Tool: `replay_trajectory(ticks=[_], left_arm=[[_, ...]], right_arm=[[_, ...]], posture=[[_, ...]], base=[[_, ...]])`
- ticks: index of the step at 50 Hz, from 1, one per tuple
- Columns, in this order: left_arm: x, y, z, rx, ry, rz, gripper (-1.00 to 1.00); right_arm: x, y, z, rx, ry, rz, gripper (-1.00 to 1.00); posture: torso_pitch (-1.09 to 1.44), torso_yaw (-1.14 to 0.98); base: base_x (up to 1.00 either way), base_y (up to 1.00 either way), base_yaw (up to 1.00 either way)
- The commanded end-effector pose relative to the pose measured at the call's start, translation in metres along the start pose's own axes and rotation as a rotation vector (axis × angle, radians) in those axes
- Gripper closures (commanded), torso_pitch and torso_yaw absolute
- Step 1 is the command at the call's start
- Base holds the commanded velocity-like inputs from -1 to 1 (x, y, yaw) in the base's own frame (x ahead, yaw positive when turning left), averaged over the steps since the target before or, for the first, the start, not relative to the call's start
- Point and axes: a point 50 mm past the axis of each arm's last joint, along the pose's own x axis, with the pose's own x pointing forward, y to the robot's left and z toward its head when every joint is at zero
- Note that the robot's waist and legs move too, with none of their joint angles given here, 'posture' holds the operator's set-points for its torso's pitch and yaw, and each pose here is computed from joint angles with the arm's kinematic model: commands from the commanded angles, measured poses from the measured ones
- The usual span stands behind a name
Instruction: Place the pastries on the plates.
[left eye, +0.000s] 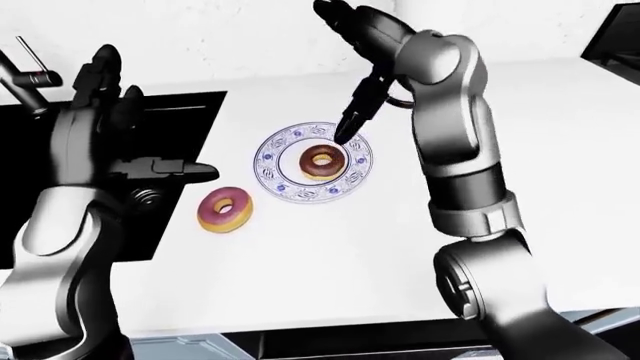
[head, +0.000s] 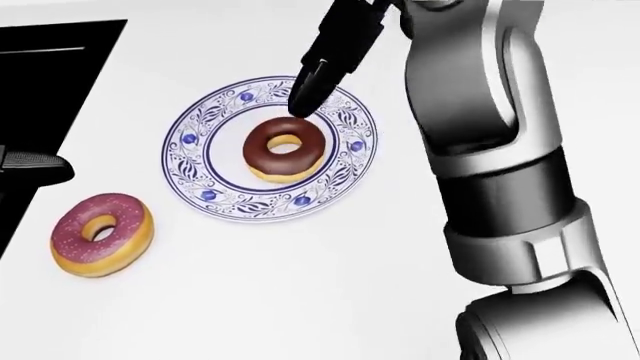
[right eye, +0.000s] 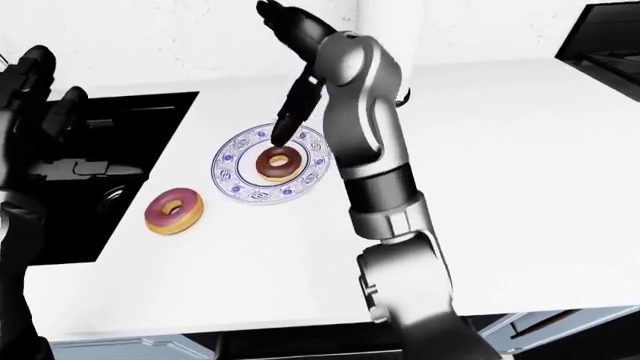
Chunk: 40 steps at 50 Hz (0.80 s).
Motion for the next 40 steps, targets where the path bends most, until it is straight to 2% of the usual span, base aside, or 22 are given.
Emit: replay_trajectory(ticks=[1, 6, 7, 12, 15, 18, 19, 21, 26, 27, 33, 34, 37, 40], left_arm=[[-0.001, 0.002, 0.021, 0.019, -0.080, -0.013, -1.00], [-0.007, 0.008, 0.030, 0.060, -0.061, -0.050, -1.00], [-0.009, 0.008, 0.032, 0.093, -0.050, -0.072, -1.00], [-0.009, 0.004, 0.040, 0.156, -0.033, -0.176, -1.00], [-0.004, 0.001, 0.041, 0.175, -0.014, -0.218, -1.00], [0.002, -0.003, 0.043, 0.191, 0.003, -0.272, -1.00], [0.004, -0.004, 0.043, 0.216, 0.012, -0.298, -1.00], [0.010, -0.007, 0.043, 0.225, 0.017, -0.321, -1.00], [0.023, -0.020, 0.036, 0.271, 0.038, -0.428, -1.00], [0.024, -0.023, 0.034, 0.268, 0.045, -0.455, -1.00], [0.031, -0.028, 0.023, 0.307, 0.083, -0.501, -1.00], [0.030, -0.030, 0.021, 0.313, 0.092, -0.530, -1.00], [0.028, -0.033, 0.015, 0.328, 0.115, -0.563, -1.00], [0.028, -0.032, 0.012, 0.349, 0.129, -0.561, -1.00]], right_arm=[[-0.014, -0.020, 0.015, -0.002, -0.031, -0.073, -1.00], [-0.035, -0.037, 0.016, 0.029, -0.025, -0.147, -1.00], [-0.039, -0.041, 0.017, 0.040, -0.025, -0.165, -1.00], [-0.058, -0.052, 0.012, 0.103, -0.021, -0.249, -1.00], [-0.070, -0.067, 0.008, 0.165, -0.014, -0.351, -1.00], [-0.083, -0.087, 0.012, 0.195, -0.039, -0.450, -1.00], [-0.087, -0.093, 0.012, 0.212, -0.040, -0.485, -1.00], [-0.092, -0.098, 0.011, 0.237, -0.045, -0.521, -1.00], [-0.100, -0.105, 0.009, 0.298, -0.033, -0.567, -1.00], [-0.102, -0.107, 0.009, 0.266, -0.031, -0.580, -1.00], [-0.111, -0.113, 0.004, 0.299, -0.016, -0.608, -1.00], [-0.112, -0.113, 0.005, 0.304, -0.020, -0.609, -1.00], [-0.112, -0.113, 0.005, 0.302, -0.016, -0.611, -1.00], [-0.113, -0.114, 0.004, 0.304, -0.017, -0.612, -1.00]], posture=[[0.00, 0.00], [0.00, 0.00], [0.00, 0.00], [0.00, 0.00], [0.00, 0.00], [0.00, 0.00], [0.00, 0.00], [0.00, 0.00], [0.00, 0.00], [0.00, 0.00], [0.00, 0.00], [0.00, 0.00], [0.00, 0.00], [0.00, 0.00]], base=[[0.00, 0.00, 0.00], [0.00, 0.00, 0.00], [0.00, 0.00, 0.00], [0.00, 0.00, 0.00], [0.00, 0.00, 0.00], [0.00, 0.00, 0.00], [0.00, 0.00, 0.00], [0.00, 0.00, 0.00], [0.00, 0.00, 0.00], [0.00, 0.00, 0.00], [0.00, 0.00, 0.00], [0.00, 0.00, 0.00], [0.00, 0.00, 0.00], [0.00, 0.00, 0.00]])
